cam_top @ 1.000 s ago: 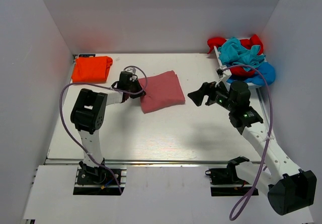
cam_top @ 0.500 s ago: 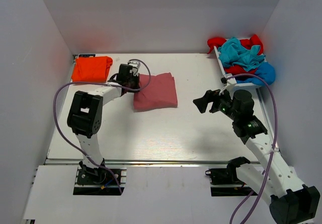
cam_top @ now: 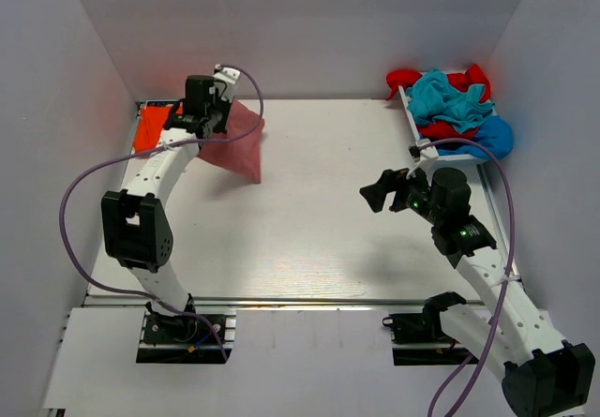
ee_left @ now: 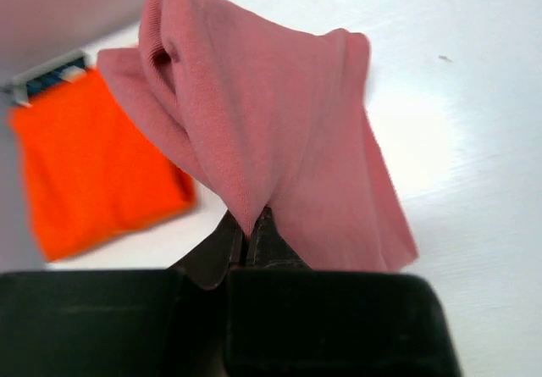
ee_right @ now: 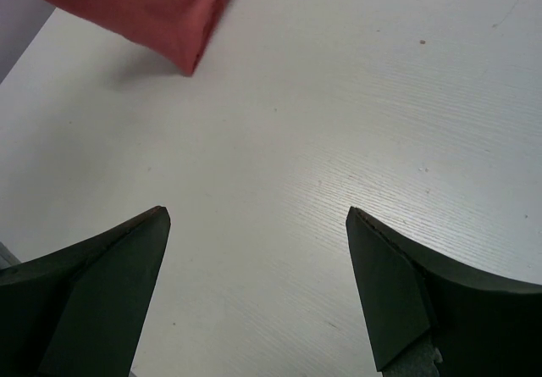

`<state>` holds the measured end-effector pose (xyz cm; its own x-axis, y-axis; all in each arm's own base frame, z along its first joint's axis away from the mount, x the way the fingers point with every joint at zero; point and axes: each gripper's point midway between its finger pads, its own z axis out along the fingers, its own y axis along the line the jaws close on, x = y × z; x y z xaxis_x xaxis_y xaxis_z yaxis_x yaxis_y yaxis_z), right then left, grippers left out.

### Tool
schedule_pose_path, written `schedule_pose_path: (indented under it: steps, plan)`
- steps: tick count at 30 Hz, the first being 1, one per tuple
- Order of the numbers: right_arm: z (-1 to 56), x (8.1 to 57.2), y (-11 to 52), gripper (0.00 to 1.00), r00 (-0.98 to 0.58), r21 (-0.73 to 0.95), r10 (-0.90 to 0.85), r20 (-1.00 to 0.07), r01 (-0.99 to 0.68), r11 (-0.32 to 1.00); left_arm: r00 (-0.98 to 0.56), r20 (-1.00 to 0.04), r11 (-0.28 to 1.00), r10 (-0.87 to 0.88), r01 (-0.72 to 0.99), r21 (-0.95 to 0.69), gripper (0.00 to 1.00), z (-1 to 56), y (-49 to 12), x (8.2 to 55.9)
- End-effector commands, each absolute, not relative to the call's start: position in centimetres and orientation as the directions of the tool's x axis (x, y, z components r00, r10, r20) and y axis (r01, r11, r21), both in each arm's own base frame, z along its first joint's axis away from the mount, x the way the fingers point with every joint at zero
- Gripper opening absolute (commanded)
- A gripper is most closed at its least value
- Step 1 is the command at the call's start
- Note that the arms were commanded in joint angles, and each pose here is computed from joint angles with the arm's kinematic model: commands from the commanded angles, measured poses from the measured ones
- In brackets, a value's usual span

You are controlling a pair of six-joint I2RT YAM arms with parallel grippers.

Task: Fold and stack the t-shirts
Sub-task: Put the neatly folded tshirt into the corner of the board with the left arm

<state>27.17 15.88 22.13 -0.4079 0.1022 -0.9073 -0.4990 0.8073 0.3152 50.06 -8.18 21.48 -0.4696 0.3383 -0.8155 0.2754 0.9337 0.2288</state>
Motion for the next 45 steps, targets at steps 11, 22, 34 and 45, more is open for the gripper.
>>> schedule_pose_path:
  steps: [11, 22, 34, 45]
  plan:
    - [23.8, 27.6, 15.3, 0.90, -0.358, 0.278, 0.100, -0.928, -0.490, 0.826, -0.322, -0.758, 0.824, 0.567, 0.223, 0.521, 0.00, 29.8, -1.7, 56.0]
    - [23.5, 28.3, 15.1, 0.90, -0.374, 0.279, 0.100, -0.922, -0.463, 0.841, -0.316, -0.789, 0.846, 0.526, 0.099, 0.524, 0.00, 33.4, 3.5, 58.1]
    - [23.6, 29.7, 15.7, 0.90, -0.393, 0.290, 0.100, -0.914, -0.460, 0.839, -0.392, -0.789, 0.859, 0.473, 0.006, 0.512, 0.00, 29.8, 9.4, 59.0]
    - [24.2, 31.2, 16.4, 0.90, -0.404, 0.297, 0.101, -0.909, -0.459, 0.837, -0.502, -0.760, 0.823, 0.413, -0.150, 0.547, 0.00, 23.8, 15.0, 61.2]
